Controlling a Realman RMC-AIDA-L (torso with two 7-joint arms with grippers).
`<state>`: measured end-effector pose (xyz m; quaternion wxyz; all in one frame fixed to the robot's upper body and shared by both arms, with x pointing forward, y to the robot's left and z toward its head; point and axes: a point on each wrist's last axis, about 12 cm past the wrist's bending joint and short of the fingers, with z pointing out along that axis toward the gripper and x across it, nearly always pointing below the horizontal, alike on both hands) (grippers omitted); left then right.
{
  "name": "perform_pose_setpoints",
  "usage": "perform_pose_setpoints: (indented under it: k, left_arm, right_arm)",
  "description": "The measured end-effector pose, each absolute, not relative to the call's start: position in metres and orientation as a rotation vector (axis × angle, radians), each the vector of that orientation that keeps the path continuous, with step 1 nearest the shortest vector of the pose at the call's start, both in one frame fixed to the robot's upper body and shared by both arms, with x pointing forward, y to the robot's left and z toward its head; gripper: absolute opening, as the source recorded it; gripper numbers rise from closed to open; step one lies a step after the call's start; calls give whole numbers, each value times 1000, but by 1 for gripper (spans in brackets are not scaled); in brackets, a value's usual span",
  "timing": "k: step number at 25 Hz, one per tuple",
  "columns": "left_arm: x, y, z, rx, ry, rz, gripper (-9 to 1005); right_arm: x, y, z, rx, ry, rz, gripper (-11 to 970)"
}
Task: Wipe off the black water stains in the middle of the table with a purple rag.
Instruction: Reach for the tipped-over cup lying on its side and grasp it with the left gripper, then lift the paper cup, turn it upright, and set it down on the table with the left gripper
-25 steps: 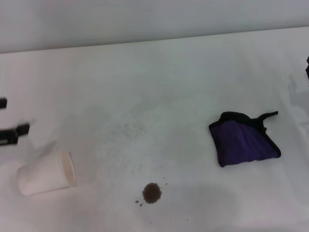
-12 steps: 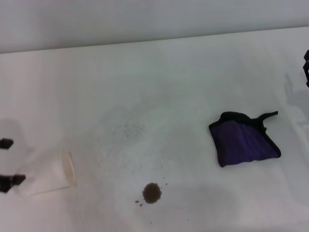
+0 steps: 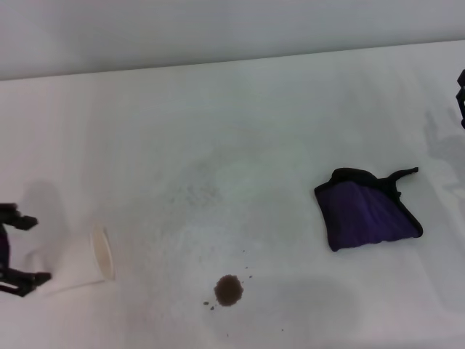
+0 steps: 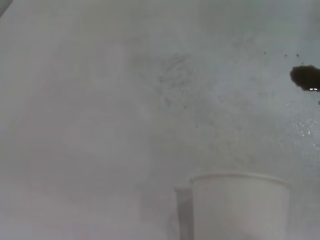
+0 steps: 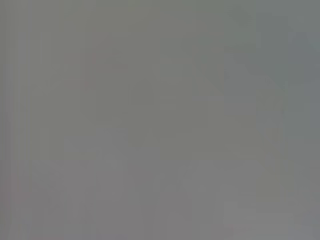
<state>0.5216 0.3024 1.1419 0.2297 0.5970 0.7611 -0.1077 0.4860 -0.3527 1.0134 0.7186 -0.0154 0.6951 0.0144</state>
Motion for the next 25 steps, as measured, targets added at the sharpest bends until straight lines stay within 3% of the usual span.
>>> perform_pose_setpoints:
  k: [21, 25]
  left_arm:
    - [538, 279, 1098, 1664, 2075, -423, 888]
    - [540, 277, 1099, 1658, 2067, -429, 837]
  right_arm:
    - [474, -356, 1016, -43, 1496, 29, 411]
    - [475, -356, 1016, -45, 1492, 28, 412]
